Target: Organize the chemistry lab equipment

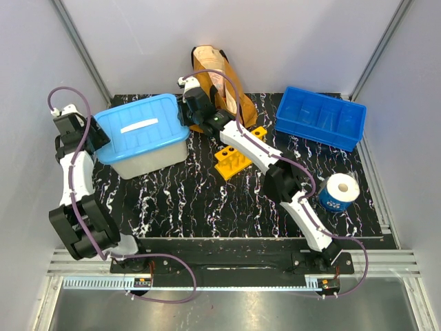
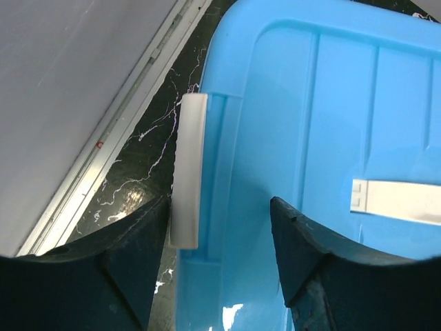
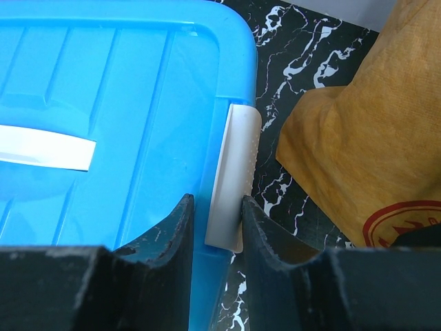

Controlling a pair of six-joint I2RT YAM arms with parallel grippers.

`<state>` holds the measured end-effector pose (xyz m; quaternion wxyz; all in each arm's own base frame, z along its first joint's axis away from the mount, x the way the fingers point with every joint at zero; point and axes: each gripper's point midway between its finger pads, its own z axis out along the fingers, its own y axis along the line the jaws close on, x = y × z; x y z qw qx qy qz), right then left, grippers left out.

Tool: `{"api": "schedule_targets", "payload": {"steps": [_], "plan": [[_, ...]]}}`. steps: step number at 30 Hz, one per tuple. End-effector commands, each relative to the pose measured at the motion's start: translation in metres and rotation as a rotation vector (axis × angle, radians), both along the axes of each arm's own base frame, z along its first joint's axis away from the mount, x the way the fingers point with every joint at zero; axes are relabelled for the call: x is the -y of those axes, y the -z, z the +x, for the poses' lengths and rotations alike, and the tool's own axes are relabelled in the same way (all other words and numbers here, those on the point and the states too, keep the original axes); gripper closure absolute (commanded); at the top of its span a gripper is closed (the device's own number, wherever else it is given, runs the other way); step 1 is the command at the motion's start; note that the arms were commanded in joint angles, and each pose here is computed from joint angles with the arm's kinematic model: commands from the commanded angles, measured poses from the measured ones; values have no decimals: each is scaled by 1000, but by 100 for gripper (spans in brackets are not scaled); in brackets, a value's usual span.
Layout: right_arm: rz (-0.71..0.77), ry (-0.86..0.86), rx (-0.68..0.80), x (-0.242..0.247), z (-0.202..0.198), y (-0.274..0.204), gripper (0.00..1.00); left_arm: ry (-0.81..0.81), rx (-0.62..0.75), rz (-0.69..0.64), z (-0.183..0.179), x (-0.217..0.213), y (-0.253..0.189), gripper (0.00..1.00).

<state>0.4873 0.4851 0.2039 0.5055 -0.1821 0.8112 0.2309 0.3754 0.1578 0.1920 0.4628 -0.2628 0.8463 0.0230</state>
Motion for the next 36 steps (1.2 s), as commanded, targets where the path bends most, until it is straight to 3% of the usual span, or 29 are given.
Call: {"api": "schedule_targets", "payload": {"steps": [1, 9, 18, 25, 29, 32, 36], "plan": [[-10, -114, -39, -25, -33, 9, 73, -1, -23, -37, 8, -7, 4, 35], [-23, -139, -31, -27, -33, 13, 73, 57, -22, -92, 30, -11, 9, 36], [6, -144, -66, -34, -34, 24, 75, 104, -38, -37, 40, 6, 7, 66], [40, -141, -104, -42, -40, 30, 76, 125, -55, -22, 52, 12, 11, 79], [79, -140, -124, -50, -46, 26, 76, 117, -54, -16, 55, 9, 10, 78], [107, -115, -150, -52, -46, 27, 76, 108, -54, -10, 57, 6, 4, 64], [121, -70, -133, -45, -38, 15, 66, 106, -38, 4, 58, 5, -13, 51]]}}
